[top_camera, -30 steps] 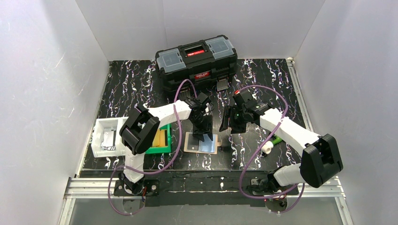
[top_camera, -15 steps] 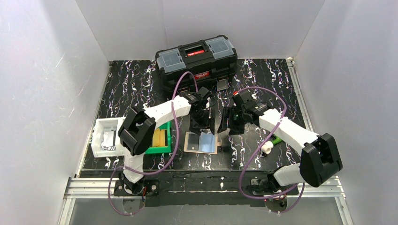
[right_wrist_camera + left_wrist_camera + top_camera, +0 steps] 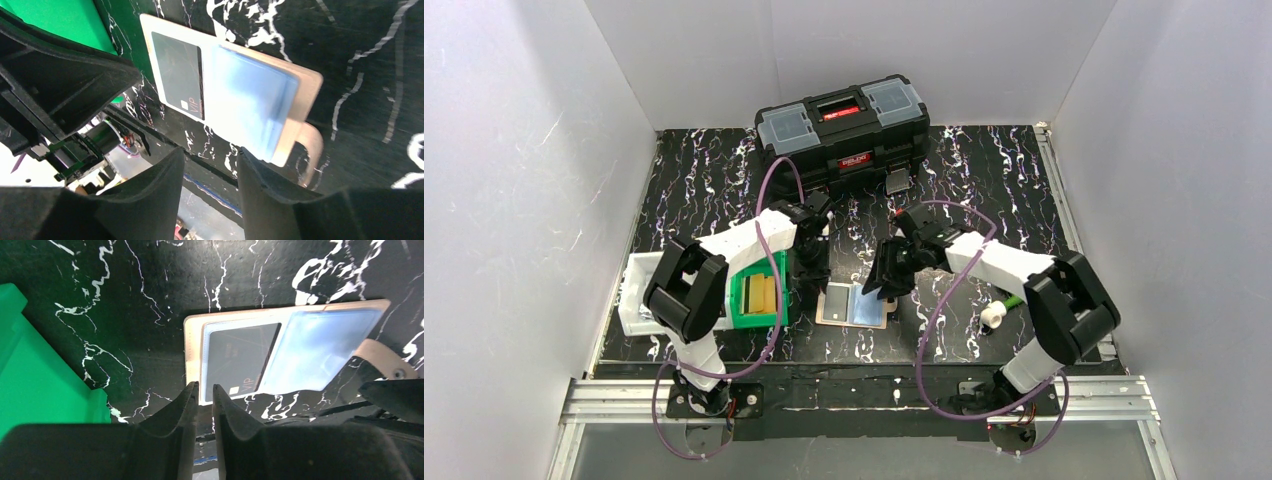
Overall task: Take the credit cards out of the card holder
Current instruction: Remove the credit card from the card holder.
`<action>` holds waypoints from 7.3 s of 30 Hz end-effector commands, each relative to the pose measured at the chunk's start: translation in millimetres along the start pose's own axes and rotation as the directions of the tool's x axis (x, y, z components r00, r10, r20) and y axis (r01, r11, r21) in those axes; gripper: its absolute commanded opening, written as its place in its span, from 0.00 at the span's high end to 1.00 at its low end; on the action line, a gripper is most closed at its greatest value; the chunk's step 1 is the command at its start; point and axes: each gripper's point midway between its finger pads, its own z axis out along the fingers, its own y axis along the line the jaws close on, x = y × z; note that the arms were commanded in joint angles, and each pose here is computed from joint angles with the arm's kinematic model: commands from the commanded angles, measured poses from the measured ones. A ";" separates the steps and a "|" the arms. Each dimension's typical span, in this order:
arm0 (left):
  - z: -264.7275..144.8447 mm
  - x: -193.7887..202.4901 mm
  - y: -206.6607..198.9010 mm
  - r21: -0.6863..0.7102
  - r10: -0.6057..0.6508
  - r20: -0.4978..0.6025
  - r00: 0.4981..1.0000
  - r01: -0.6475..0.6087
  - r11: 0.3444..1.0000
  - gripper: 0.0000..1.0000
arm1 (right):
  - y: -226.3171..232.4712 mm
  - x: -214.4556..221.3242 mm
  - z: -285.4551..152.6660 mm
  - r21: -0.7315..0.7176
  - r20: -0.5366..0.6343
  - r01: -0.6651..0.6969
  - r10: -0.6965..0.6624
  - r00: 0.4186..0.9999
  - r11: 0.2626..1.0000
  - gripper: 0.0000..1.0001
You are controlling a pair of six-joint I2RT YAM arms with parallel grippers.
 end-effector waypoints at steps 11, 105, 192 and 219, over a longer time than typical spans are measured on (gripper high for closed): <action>15.8 12.0 8.5 0.006 0.008 -0.030 1.000 -0.008 1.000 0.98 | 40.7 -0.2 36.5 -0.122 -0.088 -0.015 0.005 0.996 0.992 0.58; 64.0 41.7 -31.7 0.039 -0.030 -0.187 0.982 0.038 0.999 0.80 | -7.2 12.3 48.9 -0.246 -0.186 -0.107 0.061 0.981 0.963 0.60; 72.3 48.1 -21.5 -0.006 -0.062 -0.204 0.977 0.062 0.998 1.00 | -21.3 26.2 31.2 -0.234 -0.163 -0.137 0.100 0.981 0.962 0.58; 75.3 49.7 -21.8 -0.006 -0.059 -0.217 0.974 0.059 0.998 1.00 | -2.2 23.7 33.0 -0.417 -0.205 -0.222 0.147 0.968 0.881 0.71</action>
